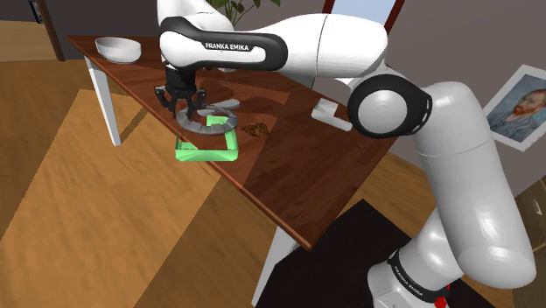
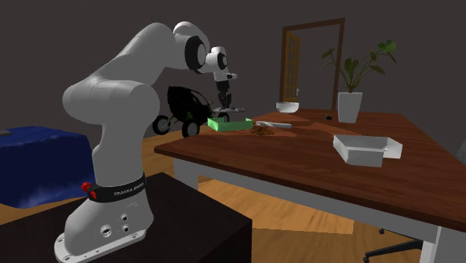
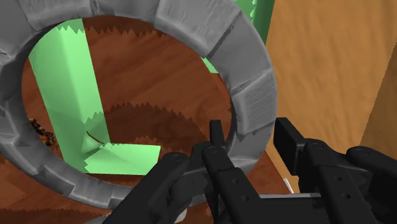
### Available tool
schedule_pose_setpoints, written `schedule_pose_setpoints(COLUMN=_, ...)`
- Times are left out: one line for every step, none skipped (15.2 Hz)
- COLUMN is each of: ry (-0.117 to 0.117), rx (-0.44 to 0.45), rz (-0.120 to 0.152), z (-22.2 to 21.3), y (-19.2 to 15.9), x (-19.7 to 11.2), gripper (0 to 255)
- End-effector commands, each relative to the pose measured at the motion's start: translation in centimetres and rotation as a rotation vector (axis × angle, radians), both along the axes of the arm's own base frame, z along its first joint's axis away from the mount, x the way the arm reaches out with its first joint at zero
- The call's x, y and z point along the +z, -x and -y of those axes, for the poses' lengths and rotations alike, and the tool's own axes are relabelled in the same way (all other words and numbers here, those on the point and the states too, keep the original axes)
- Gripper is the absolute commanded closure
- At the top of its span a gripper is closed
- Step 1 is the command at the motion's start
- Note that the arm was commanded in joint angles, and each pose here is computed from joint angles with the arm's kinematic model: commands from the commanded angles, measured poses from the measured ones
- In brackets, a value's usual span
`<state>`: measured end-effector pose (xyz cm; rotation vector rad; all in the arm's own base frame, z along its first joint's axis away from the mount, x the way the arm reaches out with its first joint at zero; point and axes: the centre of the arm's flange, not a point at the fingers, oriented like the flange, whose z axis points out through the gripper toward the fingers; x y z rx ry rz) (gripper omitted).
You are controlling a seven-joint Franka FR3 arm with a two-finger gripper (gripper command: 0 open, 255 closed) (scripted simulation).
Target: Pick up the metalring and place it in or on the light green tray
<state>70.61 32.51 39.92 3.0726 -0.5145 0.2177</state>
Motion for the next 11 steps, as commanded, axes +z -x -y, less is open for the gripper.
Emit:
schedule_pose_setpoints(ry=-0.001, rx=0.000, rz=0.001, z=0.0, y=-0.1, x=-1.2, gripper=255)
schedule_pose_setpoints(ry=-0.001, rx=0.000, rz=0.001, z=0.0, y=-0.1, x=-1.7, gripper=255)
schedule_pose_setpoints(ry=-0.001, rx=0.000, rz=0.001, z=0.0, y=-0.1, x=-2.3, gripper=255)
schedule_pose_setpoints(ry=-0.001, rx=0.000, rz=0.001, z=0.0, y=-0.1, x=-2.8, gripper=255)
schedule_pose_setpoints(ry=-0.001, rx=0.000, rz=0.001, z=0.0, y=-0.1, x=-3.3, gripper=255)
schedule_pose_setpoints(ry=-0.001, rx=0.000, rz=0.001, z=0.0, y=-0.1, x=-3.9, gripper=255)
schedule_pose_setpoints(ry=-0.001, rx=0.000, rz=0.001, z=0.0, y=-0.1, x=-4.6, gripper=255)
schedule_pose_setpoints(ry=-0.001, rx=0.000, rz=0.001, z=0.0, y=-0.1, x=-4.6, gripper=255)
schedule_pose_setpoints(ry=-0.001, rx=0.000, rz=0.001, z=0.0, y=-0.1, x=-4.6, gripper=255)
schedule_pose_setpoints(ry=-0.001, rx=0.000, rz=0.001, z=0.0, y=-0.1, x=-4.6, gripper=255)
schedule_pose_setpoints(ry=-0.001, rx=0.000, rz=0.001, z=0.0, y=-0.1, x=-4.6, gripper=255)
